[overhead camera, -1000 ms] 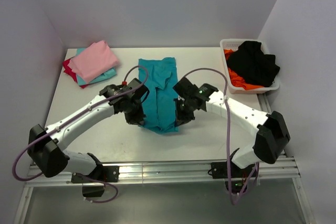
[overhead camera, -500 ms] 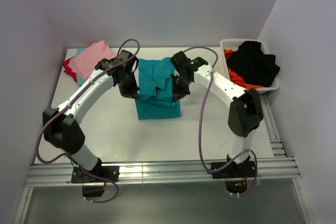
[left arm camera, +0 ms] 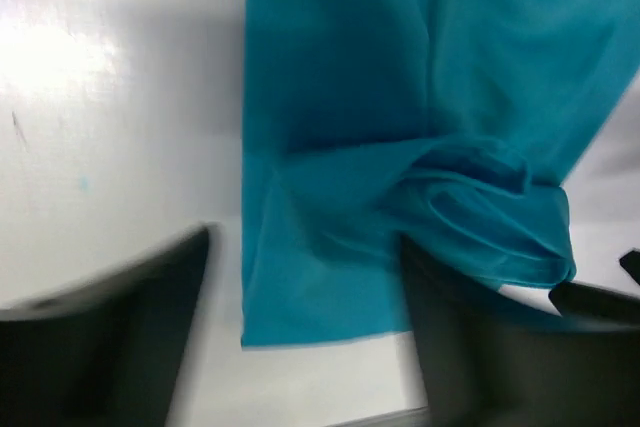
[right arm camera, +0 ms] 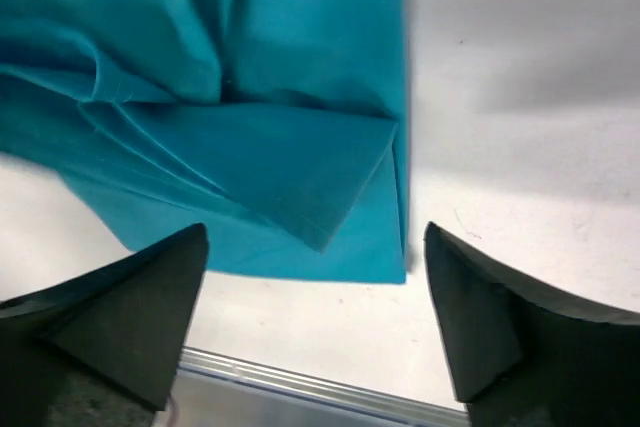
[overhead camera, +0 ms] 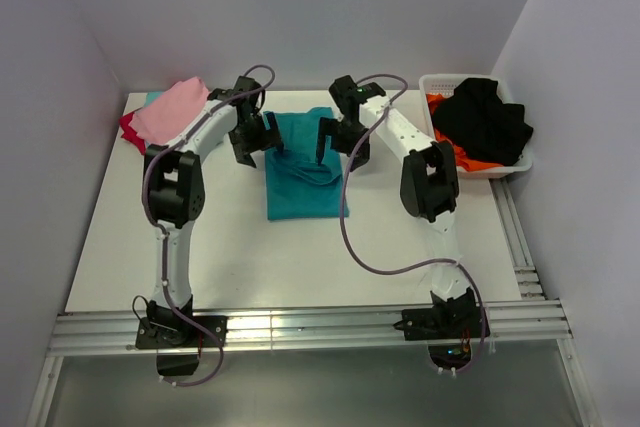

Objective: Fold and stack the t-shirts
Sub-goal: Neatly place the folded tshirt to the corner

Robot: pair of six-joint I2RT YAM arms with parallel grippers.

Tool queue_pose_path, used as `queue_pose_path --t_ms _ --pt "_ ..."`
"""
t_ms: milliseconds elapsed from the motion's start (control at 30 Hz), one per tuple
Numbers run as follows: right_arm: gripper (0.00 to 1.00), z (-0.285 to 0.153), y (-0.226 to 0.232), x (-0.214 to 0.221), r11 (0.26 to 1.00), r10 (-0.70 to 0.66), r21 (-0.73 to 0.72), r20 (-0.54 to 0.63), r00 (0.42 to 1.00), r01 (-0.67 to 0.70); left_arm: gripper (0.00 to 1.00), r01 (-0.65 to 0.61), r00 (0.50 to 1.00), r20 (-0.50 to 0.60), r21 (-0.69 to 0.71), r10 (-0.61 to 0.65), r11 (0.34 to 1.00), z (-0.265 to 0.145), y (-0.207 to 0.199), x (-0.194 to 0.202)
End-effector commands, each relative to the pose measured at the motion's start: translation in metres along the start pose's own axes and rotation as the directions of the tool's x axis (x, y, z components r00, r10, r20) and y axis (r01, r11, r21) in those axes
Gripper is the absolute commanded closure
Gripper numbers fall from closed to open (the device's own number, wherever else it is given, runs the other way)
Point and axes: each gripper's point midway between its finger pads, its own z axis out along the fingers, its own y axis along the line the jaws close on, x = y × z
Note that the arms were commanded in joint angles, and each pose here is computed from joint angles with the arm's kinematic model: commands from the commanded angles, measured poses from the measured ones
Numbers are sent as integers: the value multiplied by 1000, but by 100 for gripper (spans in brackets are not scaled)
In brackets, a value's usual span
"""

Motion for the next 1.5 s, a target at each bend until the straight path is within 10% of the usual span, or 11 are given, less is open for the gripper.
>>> queue_pose_path --t_ms 0,467,567,600,633,667,1033,1467 --pt "0 -7 -2 -8 999 40 14 18 999 -41 8 36 998 57 71 -40 997 -6 -6 -35" --pt "3 -74 -20 3 996 73 -66 181 981 -62 9 134 968 205 61 -144 989 -83 37 -7" --pt "38 -76 -11 25 987 86 -145 147 985 -65 11 154 974 157 56 -161 987 -73 48 21" --pt "57 -71 -10 32 985 89 -156 127 988 -69 12 156 975 152 56 -163 986 -71 50 25" --pt "96 -68 -8 38 985 86 -156 111 990 -68 12 159 976 144 52 -165 986 -68 53 29" --pt "100 -63 -3 46 987 70 -152 93 993 -55 13 161 978 128 44 -165 986 -64 56 36" --pt "100 14 24 82 994 -1 -107 -85 996 -8 16 159 974 153 59 -166 986 -80 57 44" --pt "100 36 48 1 997 -21 -71 -41 999 18 18 166 973 159 24 -168 986 -85 74 65"
